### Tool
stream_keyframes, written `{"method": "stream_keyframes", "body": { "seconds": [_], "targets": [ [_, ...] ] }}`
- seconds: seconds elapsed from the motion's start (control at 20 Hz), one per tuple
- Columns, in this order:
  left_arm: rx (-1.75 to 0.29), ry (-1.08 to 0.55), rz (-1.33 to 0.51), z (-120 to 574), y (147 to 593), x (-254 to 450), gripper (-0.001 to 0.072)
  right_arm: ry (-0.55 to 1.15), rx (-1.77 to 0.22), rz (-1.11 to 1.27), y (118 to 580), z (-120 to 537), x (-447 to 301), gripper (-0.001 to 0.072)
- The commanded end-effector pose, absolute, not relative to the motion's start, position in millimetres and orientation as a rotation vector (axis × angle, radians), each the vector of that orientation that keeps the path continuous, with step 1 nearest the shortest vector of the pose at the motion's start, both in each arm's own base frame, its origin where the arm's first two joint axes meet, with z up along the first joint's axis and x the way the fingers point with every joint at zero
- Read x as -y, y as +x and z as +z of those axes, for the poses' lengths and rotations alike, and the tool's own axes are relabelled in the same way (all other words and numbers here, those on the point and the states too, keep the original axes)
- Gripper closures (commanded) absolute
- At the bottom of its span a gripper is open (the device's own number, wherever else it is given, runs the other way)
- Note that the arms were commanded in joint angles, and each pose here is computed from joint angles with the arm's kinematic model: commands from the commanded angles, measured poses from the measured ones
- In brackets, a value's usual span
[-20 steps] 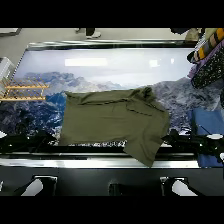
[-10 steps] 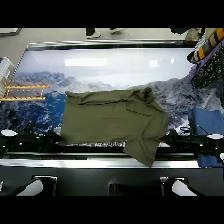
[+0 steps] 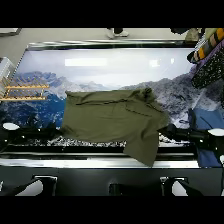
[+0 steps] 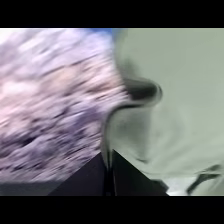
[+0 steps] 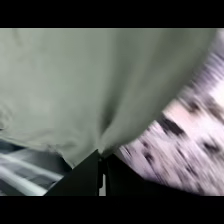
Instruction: Fold the clothes and pants, and hang the long-sleeved shirts on hangers.
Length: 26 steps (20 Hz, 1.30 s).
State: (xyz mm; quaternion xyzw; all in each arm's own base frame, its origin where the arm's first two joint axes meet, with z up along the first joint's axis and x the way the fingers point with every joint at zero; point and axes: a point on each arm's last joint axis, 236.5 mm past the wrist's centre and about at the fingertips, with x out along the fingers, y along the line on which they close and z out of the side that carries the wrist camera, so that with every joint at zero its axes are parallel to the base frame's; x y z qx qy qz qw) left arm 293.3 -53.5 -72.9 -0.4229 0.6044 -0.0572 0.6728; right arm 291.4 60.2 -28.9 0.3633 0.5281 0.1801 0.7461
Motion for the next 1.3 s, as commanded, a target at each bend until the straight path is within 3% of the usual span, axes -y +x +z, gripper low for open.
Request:
{"method": "stream_keyframes", "body": {
  "seconds": [0.0,0.15,0.3,0.45,0.65,0.8,0.95,1.1,1.25],
  "targets": [
    [-1.223,-0.873,-0.239,-11.2,342.1,55.5,0.0696,0.619,-1.000,0.394,347.2,26.2,-80.6,0.0686],
    [-1.002,-0.758,-0.308,92.1,397.3,45.5,0.0696,0.472,-0.793,0.405,397.2,129.6,-80.2,0.0686],
    [-0.757,-0.596,-0.332,223.5,418.5,33.6,0.0697,0.343,-0.601,0.416,404.0,246.6,-73.6,0.0686],
    [-0.559,-0.447,-0.216,335.8,391.1,13.0,0.0696,0.214,-0.397,0.394,365.0,357.1,-70.3,0.0686],
    [-0.285,-0.416,-0.065,446.9,307.3,3.0,0.0696,0.124,-0.116,0.348,270.2,461.7,-73.7,0.0686],
    [-0.167,-0.413,-0.017,478.3,252.1,5.9,0.0696,0.146,0.002,0.303,216.6,491.7,-71.8,0.0686],
    [-0.125,-0.389,0.008,487.1,225.4,6.8,0.0696,0.178,0.091,0.253,193.9,511.1,-62.5,0.0686],
    [-0.186,-0.393,0.014,472.2,228.9,6.3,0.0695,0.211,0.092,0.243,205.8,512.9,-57.9,0.0686],
    [-0.368,-0.417,0.034,424.6,255.8,-1.1,0.0696,0.265,-0.071,0.236,254.8,476.1,-52.6,0.0686]
  ]
}}
